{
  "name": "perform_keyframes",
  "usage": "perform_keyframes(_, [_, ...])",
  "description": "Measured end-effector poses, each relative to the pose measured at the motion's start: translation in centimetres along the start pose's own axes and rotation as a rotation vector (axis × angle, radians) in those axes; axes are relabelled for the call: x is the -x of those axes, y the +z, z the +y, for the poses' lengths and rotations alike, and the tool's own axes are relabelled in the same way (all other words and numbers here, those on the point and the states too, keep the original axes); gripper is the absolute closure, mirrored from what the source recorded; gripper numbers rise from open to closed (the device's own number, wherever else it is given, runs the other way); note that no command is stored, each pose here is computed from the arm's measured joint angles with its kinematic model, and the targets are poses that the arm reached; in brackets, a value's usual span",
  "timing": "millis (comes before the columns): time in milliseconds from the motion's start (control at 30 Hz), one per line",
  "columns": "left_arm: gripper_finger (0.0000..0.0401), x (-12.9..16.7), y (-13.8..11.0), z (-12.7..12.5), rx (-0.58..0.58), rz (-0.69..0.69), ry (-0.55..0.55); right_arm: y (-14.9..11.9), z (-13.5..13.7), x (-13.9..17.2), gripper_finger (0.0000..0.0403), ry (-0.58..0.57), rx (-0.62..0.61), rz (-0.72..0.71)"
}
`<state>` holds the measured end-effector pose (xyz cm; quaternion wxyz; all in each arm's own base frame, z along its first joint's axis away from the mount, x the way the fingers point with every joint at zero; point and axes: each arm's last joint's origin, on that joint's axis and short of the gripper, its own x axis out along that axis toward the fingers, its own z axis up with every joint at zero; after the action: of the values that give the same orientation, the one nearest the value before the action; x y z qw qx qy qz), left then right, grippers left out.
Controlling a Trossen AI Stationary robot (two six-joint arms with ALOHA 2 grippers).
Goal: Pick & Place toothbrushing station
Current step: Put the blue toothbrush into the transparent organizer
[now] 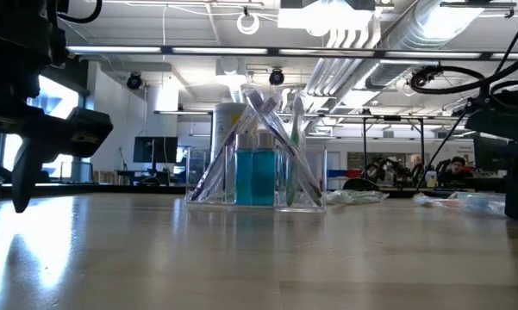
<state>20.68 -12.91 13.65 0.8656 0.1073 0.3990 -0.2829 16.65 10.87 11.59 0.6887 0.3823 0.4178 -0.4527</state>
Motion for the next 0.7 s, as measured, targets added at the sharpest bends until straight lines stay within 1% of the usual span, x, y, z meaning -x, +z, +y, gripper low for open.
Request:
perform_keyframes(67, [0.0203,0.0,0.0,0.0,-0.002,0.0,0.0,-0.3,0.0,0.1,0.0385,0.029,0.001,-0.033])
perform_keyframes(200, [0.0203,0.0,0.1,0.0,-0.037,-0.012,0.001,-0.5,0.4,0.2,0.0386,0.133,0.003,-0.159])
perform_keyframes(267, [0.0203,0.0,0.2,0.0,-0.058,-0.022,0.002,-0.5,1.0,0.3,0.0386,0.196,0.031,-0.247])
perform_keyframes(333, [0.0203,0.0,0.5,0.0,-0.08,-0.046,0.01,-0.6,1.7,0.3,0.0388,0.262,0.094,-0.304])
perform_keyframes(467, [0.0203,0.1,1.0,0.1,-0.104,-0.104,0.045,-1.0,3.8,0.7,0.0399,0.407,0.265,-0.339])
perform_keyframes(633, [0.0203,0.2,2.0,0.3,-0.16,-0.205,0.102,-1.3,6.7,2.4,0.0401,0.626,0.455,-0.476])
perform_keyframes(700, [0.0203,0.3,2.5,0.3,-0.185,-0.248,0.127,-1.3,7.5,3.2,0.0401,0.695,0.502,-0.527])
